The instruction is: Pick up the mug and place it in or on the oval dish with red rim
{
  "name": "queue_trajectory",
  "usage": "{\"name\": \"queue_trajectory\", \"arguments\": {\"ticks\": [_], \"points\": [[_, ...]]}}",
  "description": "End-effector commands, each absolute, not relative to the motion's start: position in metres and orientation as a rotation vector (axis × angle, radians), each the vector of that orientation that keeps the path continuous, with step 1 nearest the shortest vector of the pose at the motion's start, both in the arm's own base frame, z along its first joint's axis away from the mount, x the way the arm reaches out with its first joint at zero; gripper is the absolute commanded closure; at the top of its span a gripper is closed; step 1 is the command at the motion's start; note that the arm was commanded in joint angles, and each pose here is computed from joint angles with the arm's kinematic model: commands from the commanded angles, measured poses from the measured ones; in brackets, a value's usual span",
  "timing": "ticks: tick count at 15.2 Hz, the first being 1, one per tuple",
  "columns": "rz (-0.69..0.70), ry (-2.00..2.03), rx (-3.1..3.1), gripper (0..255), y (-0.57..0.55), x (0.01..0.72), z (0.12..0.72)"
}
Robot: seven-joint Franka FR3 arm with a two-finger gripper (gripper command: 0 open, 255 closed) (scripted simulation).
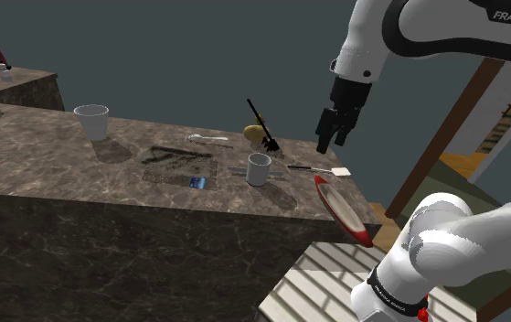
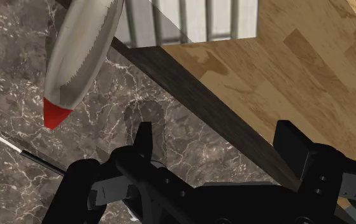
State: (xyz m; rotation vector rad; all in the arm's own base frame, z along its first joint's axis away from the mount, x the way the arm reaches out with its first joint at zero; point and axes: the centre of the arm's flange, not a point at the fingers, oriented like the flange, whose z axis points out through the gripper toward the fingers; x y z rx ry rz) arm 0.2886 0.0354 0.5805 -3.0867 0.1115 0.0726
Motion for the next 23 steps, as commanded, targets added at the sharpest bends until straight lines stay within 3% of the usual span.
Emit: {"name": "queue_trajectory", "arguments": {"ticks": [1, 23], "points": [[0.073, 0.112, -3.087, 0, 0.035, 0.289, 0.58], [0.088, 0.063, -3.197, 0, 0.011, 0.521, 0.41]]}}
